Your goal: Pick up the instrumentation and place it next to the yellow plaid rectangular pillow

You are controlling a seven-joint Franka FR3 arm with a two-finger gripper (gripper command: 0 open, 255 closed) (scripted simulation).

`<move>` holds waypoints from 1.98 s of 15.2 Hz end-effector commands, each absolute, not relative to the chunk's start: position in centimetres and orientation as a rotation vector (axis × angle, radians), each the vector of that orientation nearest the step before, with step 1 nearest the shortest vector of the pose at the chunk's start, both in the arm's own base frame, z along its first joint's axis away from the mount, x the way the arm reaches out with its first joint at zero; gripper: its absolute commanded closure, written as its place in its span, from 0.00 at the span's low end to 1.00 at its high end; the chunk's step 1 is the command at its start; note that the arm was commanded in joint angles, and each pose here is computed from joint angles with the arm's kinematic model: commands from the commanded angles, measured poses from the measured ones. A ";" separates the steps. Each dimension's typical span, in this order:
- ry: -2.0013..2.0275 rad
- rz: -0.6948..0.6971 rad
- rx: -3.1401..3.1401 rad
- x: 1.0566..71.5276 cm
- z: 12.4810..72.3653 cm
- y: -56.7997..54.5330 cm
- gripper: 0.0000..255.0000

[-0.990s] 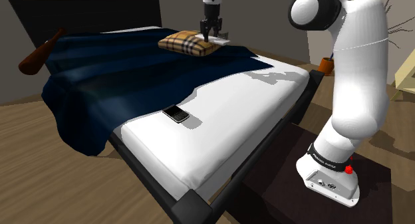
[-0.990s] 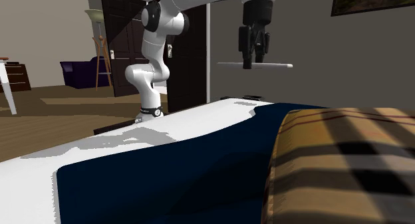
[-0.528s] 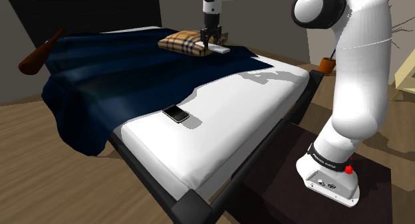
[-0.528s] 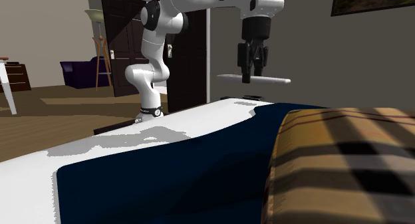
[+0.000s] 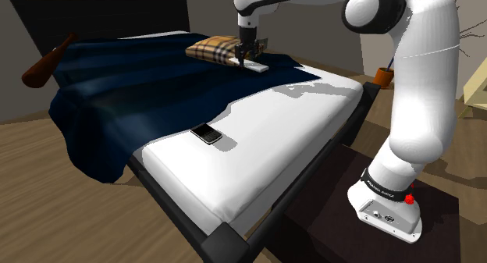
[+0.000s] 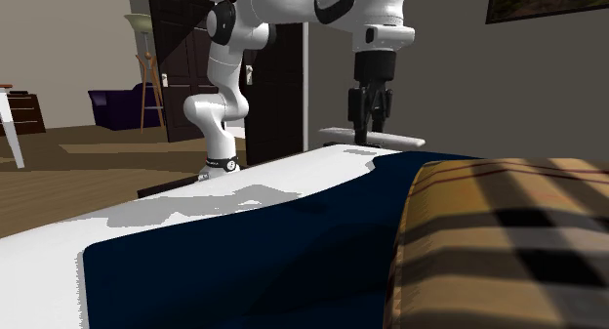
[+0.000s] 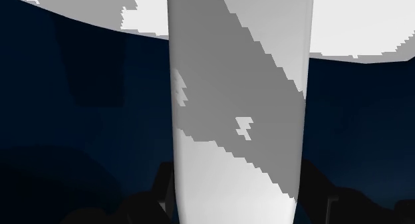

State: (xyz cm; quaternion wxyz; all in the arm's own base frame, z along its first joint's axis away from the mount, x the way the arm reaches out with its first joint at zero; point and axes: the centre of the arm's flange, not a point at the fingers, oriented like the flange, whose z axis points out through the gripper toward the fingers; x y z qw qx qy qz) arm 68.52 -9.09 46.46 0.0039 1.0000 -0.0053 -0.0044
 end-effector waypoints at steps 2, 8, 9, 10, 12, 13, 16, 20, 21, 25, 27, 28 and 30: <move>-0.017 -0.012 3.134 68.5 45.0 -9.0 1.00; -0.017 -0.012 3.134 68.5 41.8 -9.0 1.00; -0.017 -0.012 3.134 68.5 41.3 -9.0 1.00; -0.017 -0.012 3.134 68.5 40.7 -9.0 1.00; -0.017 -0.012 3.134 68.5 39.7 -9.0 1.00; -0.017 -0.012 3.134 68.5 39.1 -9.0 1.00; -0.017 -0.012 3.134 68.5 38.0 -9.0 1.00; -0.017 -0.012 3.134 68.5 38.0 -9.0 1.00; -0.017 -0.012 3.134 68.5 38.0 -9.0 1.00; -0.017 -0.012 3.134 68.5 38.0 -9.0 0.00; -0.017 -0.012 3.134 68.5 38.0 -9.0 0.00; -0.017 -0.012 3.134 68.5 38.0 -9.0 0.00; -0.017 -0.012 3.134 68.5 39.3 -9.0 0.00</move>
